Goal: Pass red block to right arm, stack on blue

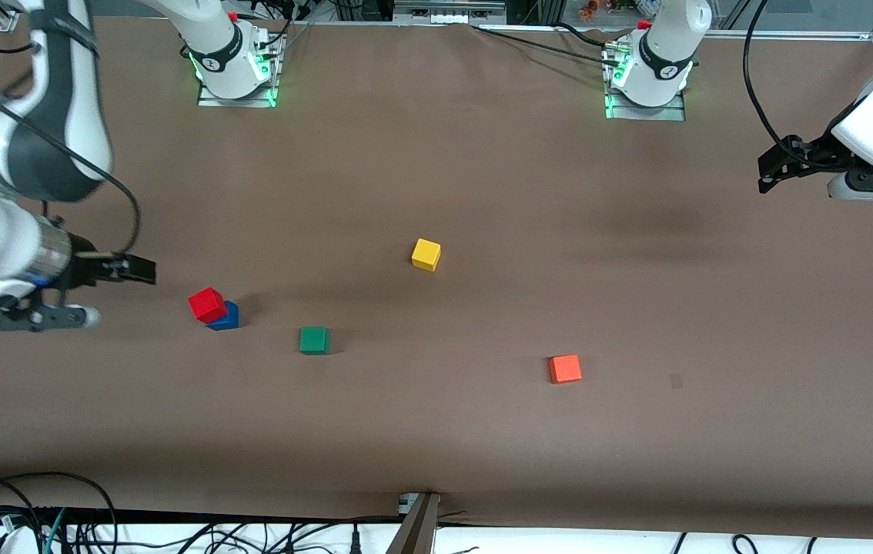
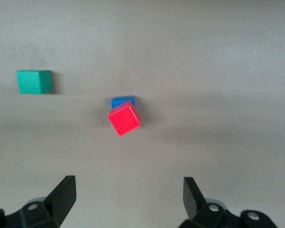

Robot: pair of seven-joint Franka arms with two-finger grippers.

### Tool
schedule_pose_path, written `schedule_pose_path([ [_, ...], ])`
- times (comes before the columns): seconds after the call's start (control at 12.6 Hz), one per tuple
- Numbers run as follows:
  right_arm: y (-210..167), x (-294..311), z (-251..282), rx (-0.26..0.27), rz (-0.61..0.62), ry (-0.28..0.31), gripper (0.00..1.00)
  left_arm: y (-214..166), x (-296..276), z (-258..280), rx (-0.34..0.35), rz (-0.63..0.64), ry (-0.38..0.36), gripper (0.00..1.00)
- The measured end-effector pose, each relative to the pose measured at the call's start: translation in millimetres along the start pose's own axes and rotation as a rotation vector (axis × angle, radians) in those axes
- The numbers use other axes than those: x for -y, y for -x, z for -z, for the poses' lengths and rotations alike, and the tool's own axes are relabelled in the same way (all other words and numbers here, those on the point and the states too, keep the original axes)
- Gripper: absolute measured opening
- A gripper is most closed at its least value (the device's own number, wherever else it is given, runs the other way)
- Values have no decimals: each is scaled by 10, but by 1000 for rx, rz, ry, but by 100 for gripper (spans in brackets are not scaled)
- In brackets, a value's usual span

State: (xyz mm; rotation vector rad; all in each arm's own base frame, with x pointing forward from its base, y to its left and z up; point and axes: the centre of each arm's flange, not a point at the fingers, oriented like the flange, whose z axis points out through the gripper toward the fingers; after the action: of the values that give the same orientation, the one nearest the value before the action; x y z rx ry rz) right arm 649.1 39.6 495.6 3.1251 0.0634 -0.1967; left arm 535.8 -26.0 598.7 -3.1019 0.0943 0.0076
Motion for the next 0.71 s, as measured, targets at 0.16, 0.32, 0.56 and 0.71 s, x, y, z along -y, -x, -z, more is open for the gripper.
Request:
schedule_pose_path([
  [0.16, 176, 27, 292, -14, 16, -26, 100, -8, -37, 28, -6, -7, 0, 100],
  [0.32, 366, 6, 593, -37, 43, -11, 100, -12, -51, 36, -6, -9, 0, 100],
  [0.56, 729, -169, 1087, -97, 46, 23, 100, -8, -55, 22, 11, -11, 1, 100],
  [0.71, 979, -218, 1255, -107, 45, 14, 100, -31, -43, 7, 14, -11, 5, 100],
])
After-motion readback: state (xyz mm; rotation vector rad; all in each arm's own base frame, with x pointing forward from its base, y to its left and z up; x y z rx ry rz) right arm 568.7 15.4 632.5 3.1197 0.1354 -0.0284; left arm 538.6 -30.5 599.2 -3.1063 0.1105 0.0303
